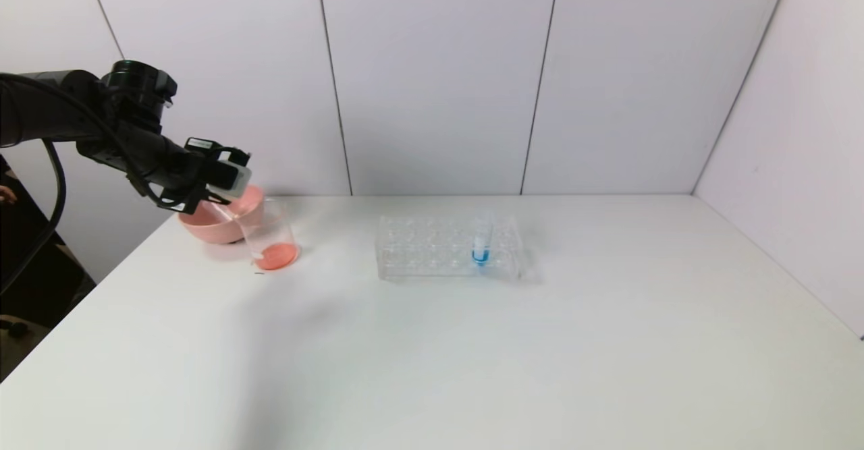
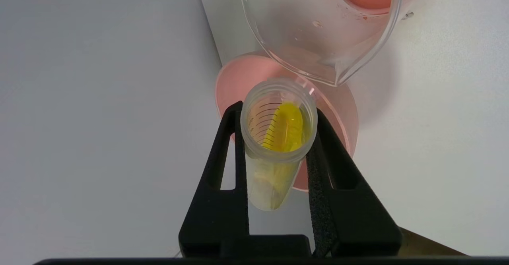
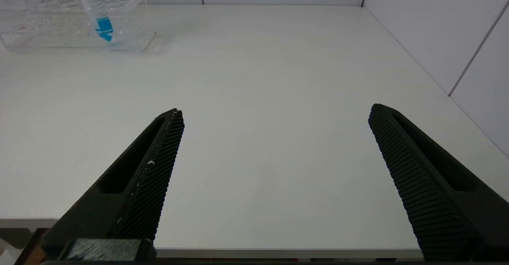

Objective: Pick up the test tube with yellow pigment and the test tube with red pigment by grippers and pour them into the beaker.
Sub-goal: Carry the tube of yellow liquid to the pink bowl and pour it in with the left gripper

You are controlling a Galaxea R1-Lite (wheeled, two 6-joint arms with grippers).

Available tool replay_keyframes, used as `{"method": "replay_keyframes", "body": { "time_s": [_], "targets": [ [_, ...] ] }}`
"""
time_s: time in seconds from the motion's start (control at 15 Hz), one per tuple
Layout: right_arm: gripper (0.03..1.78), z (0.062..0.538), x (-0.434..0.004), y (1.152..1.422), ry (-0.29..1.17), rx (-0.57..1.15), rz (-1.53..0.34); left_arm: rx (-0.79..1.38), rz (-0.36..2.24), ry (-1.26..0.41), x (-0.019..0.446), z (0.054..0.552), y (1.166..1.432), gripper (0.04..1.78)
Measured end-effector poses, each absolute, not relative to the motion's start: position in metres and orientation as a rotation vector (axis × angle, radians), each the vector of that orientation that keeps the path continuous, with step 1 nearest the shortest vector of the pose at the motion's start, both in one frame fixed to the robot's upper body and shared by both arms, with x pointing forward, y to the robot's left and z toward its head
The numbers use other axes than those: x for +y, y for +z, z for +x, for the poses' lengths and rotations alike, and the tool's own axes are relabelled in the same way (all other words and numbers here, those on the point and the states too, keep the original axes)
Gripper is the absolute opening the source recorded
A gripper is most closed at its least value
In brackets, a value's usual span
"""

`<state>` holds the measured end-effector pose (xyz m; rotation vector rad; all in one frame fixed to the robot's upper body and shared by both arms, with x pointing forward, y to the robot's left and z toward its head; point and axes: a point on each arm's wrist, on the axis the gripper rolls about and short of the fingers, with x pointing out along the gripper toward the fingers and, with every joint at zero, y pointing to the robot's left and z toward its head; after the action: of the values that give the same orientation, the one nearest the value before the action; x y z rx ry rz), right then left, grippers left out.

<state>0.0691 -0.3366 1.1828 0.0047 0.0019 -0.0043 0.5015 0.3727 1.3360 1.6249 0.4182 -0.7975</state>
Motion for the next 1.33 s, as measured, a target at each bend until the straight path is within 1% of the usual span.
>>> {"method": "replay_keyframes", "body": {
  "time_s": [1.33],
  "targets": [
    [1.70, 0.069, -0.337, 1.183, -0.005, 0.002, 0.004, 0.421, 1.648, -0.799, 0.359, 0.501, 1.337, 0.44]
  ]
}}
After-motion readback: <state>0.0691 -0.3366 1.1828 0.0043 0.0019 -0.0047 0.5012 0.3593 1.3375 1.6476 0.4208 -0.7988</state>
